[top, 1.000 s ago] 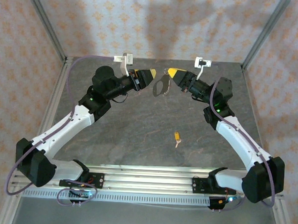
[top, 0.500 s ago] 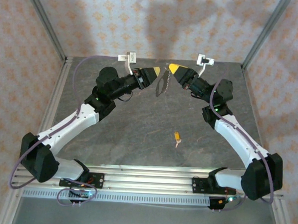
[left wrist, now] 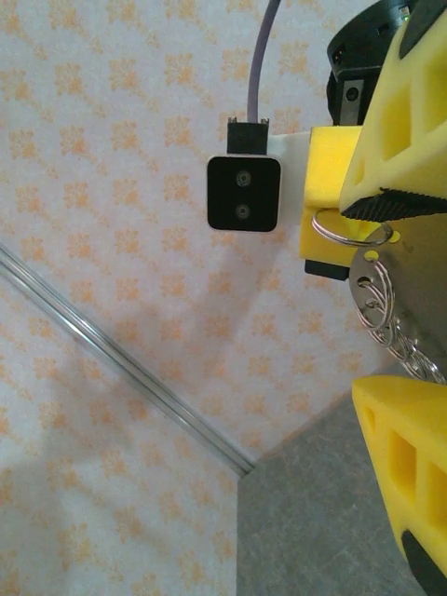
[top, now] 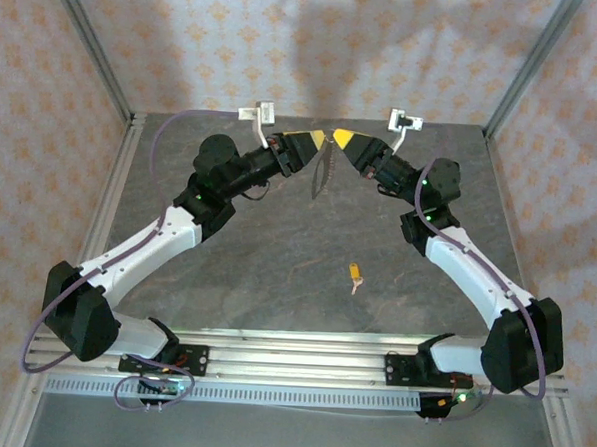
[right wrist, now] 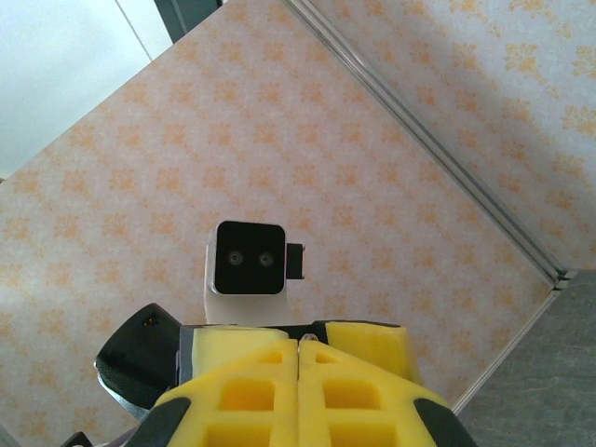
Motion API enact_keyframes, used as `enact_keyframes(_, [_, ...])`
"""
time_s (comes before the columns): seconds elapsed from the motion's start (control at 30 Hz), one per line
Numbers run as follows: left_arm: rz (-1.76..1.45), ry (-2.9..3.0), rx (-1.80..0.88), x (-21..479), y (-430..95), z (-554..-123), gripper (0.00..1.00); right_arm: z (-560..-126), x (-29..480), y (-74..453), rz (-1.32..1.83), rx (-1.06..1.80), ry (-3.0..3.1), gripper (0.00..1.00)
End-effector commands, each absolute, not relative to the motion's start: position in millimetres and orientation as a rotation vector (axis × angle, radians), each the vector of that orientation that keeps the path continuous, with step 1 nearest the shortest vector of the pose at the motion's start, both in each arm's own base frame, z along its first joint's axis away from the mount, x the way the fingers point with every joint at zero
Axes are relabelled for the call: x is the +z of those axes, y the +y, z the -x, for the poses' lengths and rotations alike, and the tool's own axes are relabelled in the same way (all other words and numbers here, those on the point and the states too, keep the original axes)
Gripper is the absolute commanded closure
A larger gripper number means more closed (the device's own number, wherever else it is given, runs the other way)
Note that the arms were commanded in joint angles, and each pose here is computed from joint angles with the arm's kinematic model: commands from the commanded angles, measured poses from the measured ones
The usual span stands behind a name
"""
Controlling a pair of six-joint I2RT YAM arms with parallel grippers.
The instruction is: Put the keys on the keyring
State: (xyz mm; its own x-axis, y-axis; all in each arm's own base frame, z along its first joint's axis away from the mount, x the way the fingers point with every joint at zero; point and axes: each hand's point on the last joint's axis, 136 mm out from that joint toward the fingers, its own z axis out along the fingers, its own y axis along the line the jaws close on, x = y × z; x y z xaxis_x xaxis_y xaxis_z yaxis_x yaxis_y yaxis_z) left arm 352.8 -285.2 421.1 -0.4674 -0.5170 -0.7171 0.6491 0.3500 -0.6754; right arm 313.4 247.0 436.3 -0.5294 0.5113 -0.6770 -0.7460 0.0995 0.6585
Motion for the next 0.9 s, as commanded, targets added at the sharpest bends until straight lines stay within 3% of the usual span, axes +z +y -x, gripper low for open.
enact_keyframes(0.0, [-0.166,1.441,-1.407,452.4,-289.1,-343.0,0.51,-299.8,452.2,247.0,0.311,1.639,1.312,1.0])
enact_keyframes(0.37, [-0.191,1.424,-1.421,458.1,-294.4,-342.0,0.52,-300.1,447.6,250.0,0.31,1.654,1.32,1.0])
enact_keyframes(0.6, [-0.208,1.423,-1.433,458.4,-299.2,-341.0,0.63,-301.2,446.6,250.6,0.309,1.655,1.322,1.0])
enact_keyframes(0.87, [-0.229,1.432,-1.439,455.7,-303.2,-338.3,0.68,-302.4,445.3,250.9,0.307,1.653,1.325,1.0])
